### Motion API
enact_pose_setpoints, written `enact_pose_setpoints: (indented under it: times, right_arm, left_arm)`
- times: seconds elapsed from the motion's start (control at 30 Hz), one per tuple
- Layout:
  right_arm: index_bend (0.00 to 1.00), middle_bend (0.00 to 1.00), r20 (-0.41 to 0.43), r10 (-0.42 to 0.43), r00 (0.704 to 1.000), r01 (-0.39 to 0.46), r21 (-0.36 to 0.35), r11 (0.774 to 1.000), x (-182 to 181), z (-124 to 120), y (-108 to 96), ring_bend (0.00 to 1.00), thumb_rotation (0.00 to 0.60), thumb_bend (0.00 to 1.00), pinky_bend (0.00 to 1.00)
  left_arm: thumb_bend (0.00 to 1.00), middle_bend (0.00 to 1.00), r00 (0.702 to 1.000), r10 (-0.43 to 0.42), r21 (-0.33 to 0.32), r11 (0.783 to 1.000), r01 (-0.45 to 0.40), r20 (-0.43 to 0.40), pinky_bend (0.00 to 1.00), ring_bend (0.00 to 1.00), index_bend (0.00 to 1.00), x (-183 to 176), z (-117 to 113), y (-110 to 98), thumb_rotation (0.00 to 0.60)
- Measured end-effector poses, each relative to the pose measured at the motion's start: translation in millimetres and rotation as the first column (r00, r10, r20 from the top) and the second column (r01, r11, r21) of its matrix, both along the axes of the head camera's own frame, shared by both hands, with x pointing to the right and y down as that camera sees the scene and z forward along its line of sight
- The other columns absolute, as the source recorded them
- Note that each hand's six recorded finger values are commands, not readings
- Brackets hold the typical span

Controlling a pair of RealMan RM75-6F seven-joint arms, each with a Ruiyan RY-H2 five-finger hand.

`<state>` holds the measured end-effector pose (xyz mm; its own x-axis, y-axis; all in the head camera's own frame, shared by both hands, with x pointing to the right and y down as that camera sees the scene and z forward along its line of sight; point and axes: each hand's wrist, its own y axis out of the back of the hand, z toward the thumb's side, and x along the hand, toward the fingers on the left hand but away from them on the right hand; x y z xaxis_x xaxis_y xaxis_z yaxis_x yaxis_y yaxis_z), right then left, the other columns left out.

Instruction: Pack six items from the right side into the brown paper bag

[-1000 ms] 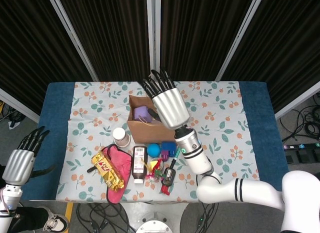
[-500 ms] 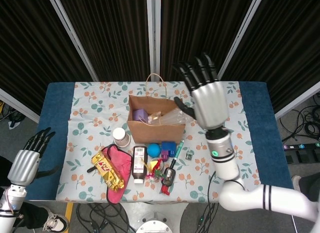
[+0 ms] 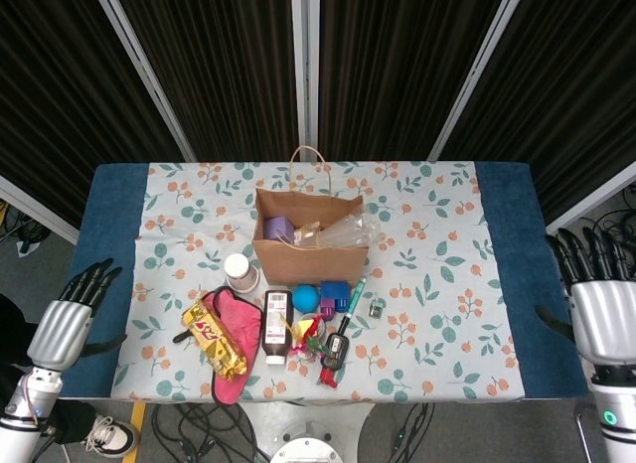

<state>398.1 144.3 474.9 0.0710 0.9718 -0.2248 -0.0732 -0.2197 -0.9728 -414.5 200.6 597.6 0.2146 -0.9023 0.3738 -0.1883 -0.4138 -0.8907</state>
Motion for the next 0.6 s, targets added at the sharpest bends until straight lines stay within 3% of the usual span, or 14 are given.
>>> enact_pose_setpoints:
  times: [0.23, 0.37, 0.6]
  right_arm:
    - [0.03, 0.08, -0.003, -0.024, 1.000, 0.024, -0.067, 0.997, 49, 32, 45, 0.00, 0.600, 0.00, 0.00]
    - [0.01, 0.07, -0.024, -0.033, 0.999, 0.030, -0.116, 0.993, 55, 56, 71, 0.00, 0.600, 0.00, 0.00]
    - [0.01, 0.07, -0.032, -0.055, 0.998, 0.052, -0.080, 0.995, 49, 62, 71, 0.00, 0.600, 0.00, 0.00]
  left_arm:
    - [0.02, 0.13, 1.000, 0.013, 0.019, 1.000, -0.013, 0.005, 0.15, 0.03, 0.10, 3, -6, 4, 0.600]
    - [0.02, 0.13, 1.000, 0.026, 0.022, 0.999, -0.026, 0.014, 0.15, 0.03, 0.10, 6, -9, 8, 0.600]
    - [0.02, 0.13, 0.999, 0.034, 0.030, 0.999, -0.034, 0.022, 0.15, 0.03, 0.10, 9, -13, 8, 0.600]
